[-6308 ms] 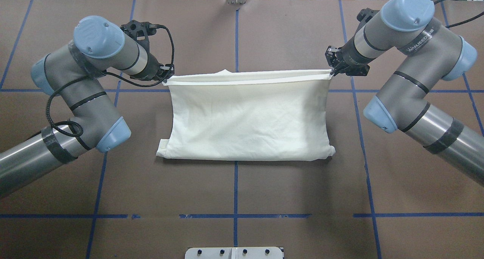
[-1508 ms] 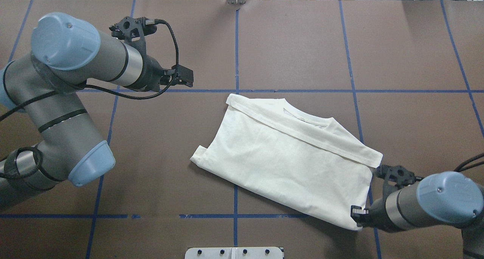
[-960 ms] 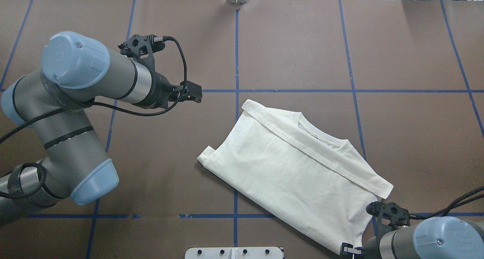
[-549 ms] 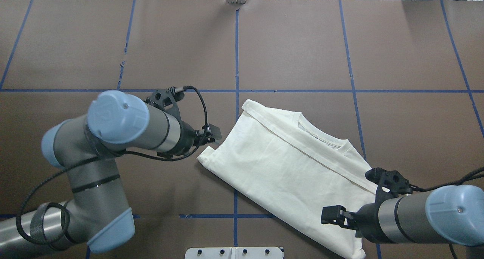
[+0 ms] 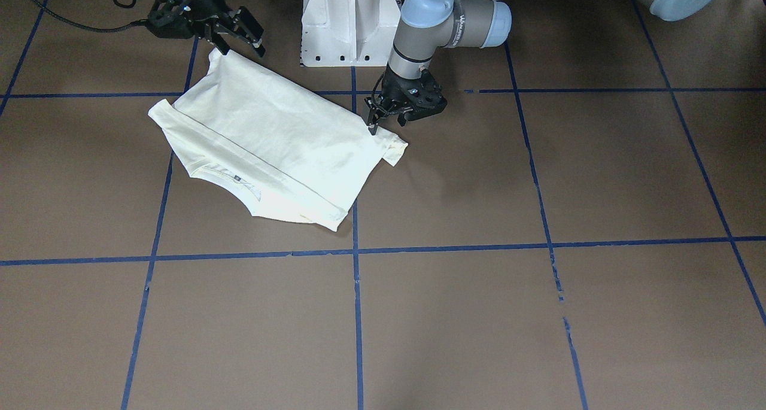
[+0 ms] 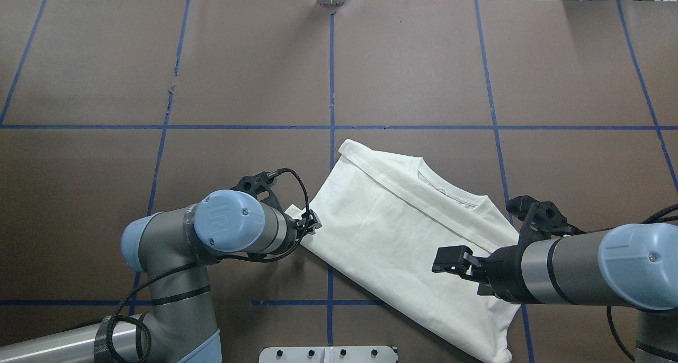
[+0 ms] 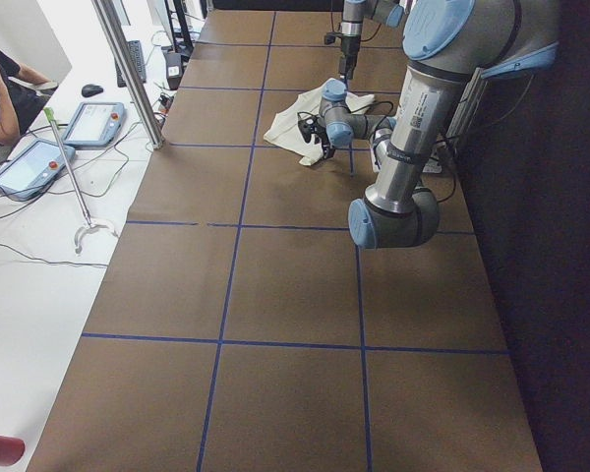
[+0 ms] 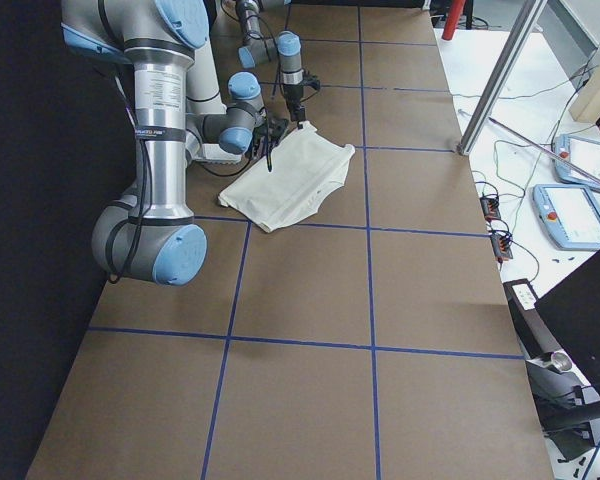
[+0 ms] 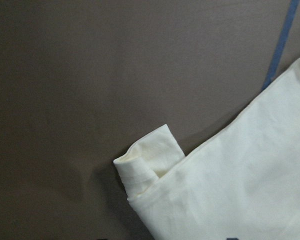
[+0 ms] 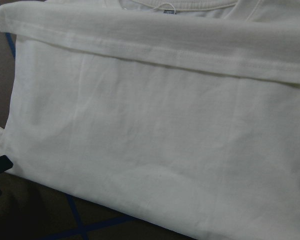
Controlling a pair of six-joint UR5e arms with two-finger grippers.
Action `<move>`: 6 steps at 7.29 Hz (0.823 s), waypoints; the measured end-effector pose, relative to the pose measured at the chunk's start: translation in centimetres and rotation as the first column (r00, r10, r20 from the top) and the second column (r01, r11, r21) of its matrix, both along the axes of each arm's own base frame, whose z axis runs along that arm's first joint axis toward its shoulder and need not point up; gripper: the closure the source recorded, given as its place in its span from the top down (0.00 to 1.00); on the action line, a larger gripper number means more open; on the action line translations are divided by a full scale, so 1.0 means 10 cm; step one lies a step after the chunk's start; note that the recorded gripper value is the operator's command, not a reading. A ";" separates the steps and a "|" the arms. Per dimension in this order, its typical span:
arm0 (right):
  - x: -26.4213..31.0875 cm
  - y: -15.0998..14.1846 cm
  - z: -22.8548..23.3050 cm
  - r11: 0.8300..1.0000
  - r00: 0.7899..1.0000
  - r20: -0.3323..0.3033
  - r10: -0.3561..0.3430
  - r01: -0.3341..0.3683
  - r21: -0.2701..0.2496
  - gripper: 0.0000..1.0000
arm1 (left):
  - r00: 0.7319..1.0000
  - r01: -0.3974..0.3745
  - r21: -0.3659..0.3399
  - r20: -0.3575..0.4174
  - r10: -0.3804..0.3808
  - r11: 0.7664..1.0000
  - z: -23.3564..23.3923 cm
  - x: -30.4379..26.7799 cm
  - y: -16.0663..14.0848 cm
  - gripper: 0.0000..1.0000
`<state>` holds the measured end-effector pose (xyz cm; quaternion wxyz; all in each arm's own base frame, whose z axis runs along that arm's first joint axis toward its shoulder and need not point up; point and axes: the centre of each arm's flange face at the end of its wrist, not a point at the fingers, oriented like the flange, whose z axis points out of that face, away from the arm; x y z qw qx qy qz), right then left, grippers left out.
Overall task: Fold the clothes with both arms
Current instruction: 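Move the left gripper to the shirt's corner nearest it and grasp it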
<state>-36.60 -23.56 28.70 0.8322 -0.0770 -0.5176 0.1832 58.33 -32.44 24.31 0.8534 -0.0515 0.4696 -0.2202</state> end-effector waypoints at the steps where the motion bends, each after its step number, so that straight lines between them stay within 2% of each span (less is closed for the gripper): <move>1: 0.00 -0.02 -0.01 1.000 1.000 0.002 0.006 -0.006 0.001 1.00 | 1.000 0.003 -0.003 0.004 -0.003 1.000 0.01 0.03 0.00 0.44; 2: 0.01 -0.04 -0.01 1.000 1.000 0.001 0.010 -0.010 0.001 1.00 | 1.000 0.004 -0.005 0.005 -0.004 1.000 0.02 0.04 -0.01 0.14; 3: 0.02 -0.05 -0.01 1.000 1.000 0.001 0.013 -0.013 0.002 1.00 | 1.000 0.006 -0.005 0.005 -0.006 1.000 0.01 0.04 -0.01 0.00; 6: 0.02 -0.06 0.01 1.000 1.000 -0.003 0.016 -0.016 0.001 1.00 | 1.000 0.019 0.013 0.004 -0.019 1.000 -0.01 0.02 -0.05 0.00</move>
